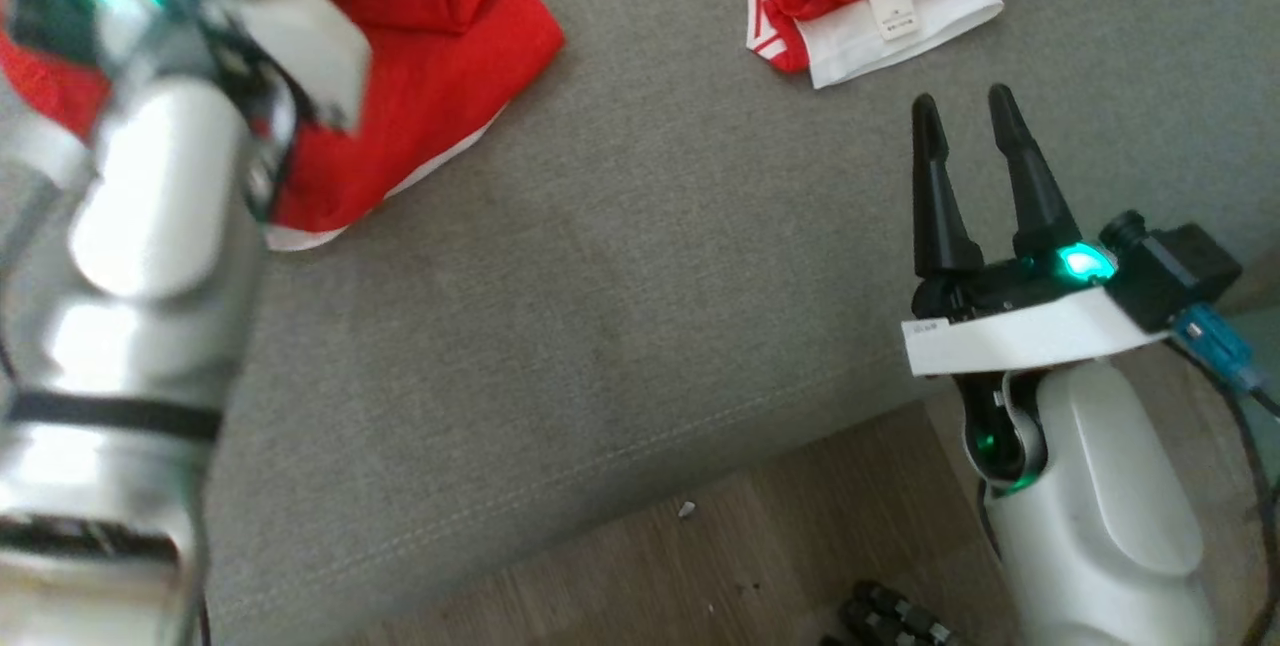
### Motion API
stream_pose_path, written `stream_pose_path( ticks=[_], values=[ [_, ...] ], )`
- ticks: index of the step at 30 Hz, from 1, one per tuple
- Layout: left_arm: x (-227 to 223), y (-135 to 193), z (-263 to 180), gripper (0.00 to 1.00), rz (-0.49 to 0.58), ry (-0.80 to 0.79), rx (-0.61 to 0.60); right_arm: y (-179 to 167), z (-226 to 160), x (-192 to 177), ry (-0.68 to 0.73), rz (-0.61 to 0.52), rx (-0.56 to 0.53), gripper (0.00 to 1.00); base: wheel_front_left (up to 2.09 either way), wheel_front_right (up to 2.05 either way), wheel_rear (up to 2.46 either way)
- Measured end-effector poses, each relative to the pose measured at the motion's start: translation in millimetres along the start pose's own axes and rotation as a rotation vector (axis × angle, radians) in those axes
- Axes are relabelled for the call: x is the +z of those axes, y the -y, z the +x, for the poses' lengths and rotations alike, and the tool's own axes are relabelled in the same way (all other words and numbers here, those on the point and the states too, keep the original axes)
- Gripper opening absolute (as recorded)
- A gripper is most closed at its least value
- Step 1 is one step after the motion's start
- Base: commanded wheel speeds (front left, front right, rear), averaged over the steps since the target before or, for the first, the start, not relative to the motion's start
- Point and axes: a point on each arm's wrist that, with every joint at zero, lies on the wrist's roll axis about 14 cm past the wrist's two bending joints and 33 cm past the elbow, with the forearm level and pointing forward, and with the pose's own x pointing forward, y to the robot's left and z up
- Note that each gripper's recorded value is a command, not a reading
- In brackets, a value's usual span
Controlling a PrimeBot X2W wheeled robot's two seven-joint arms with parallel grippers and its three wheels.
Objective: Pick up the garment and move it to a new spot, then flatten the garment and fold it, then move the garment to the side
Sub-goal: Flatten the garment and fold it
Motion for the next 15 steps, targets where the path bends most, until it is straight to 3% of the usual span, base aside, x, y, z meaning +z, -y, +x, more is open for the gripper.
stream_pose_path(
  ticks=[9, 15],
  values=[
    [73, -60, 54, 0.00, 0.021, 0.124, 0.093, 4, 4, 5, 0.015, 0.026, -0.008, 1.00, 0.00, 0.00, 0.00],
    [80, -83, 79, 0.00, 0.065, 0.126, 0.136, 13, 3, 3, 0.006, 0.034, -0.031, 1.00, 0.00, 0.00, 0.00]
  ],
)
